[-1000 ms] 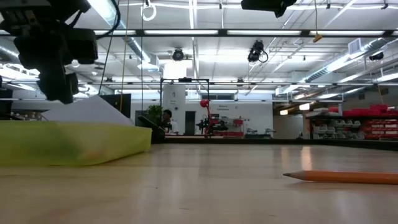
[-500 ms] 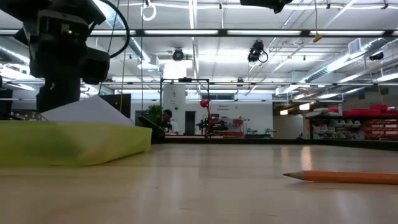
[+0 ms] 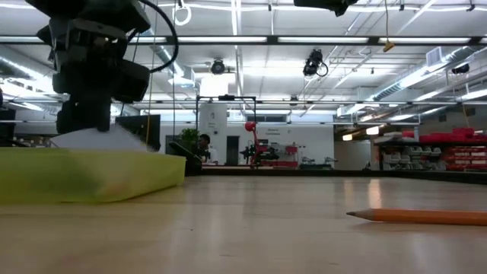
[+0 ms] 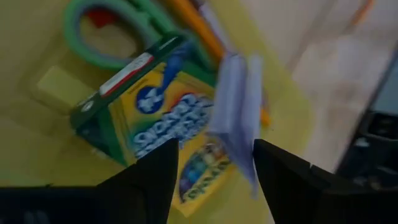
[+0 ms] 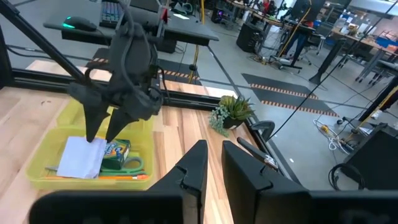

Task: Pack school essentials
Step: Put the white sticky notes into the yellow pencil box

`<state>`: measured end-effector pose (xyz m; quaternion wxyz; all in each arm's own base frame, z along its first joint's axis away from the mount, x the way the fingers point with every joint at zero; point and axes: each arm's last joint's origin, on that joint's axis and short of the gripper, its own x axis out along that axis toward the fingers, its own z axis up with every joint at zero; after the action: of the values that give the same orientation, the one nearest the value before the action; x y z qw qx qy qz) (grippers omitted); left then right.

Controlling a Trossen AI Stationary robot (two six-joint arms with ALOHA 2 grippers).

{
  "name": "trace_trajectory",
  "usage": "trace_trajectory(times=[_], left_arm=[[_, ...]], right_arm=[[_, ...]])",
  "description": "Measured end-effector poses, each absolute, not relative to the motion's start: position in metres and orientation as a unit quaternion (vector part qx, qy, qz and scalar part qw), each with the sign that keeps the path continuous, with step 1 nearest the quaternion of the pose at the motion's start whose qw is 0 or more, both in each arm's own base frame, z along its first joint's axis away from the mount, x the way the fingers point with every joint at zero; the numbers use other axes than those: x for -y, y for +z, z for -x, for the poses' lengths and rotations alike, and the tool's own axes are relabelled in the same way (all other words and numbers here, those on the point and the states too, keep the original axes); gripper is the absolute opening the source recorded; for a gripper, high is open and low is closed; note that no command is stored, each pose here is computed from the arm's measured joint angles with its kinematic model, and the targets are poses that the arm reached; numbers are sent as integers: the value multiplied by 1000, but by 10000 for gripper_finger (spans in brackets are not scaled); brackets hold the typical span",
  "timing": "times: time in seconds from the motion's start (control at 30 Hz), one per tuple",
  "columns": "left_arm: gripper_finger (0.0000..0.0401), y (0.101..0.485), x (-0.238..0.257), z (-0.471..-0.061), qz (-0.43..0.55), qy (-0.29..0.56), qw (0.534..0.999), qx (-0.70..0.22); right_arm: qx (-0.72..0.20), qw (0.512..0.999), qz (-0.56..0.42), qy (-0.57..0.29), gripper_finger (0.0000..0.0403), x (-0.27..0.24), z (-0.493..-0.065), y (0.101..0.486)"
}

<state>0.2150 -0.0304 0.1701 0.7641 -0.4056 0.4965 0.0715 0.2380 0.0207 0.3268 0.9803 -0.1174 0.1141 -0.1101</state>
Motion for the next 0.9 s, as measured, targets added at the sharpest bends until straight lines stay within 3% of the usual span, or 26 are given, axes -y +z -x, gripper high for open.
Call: trace_trajectory(times=[0.33,0.77,0.9], left_arm=[[155,167,30,-222,374,57,775,-506],[15,166,30,-222,347,48,786,-509],[7,166,30,-222,337,40,790,-510]], right_arm=[[-115,980,118,-110,55,-21,-238,327],[-115,980,118,-110,55,-21,-238,327],[-114,980,118,-110,55,-21,-238,327]])
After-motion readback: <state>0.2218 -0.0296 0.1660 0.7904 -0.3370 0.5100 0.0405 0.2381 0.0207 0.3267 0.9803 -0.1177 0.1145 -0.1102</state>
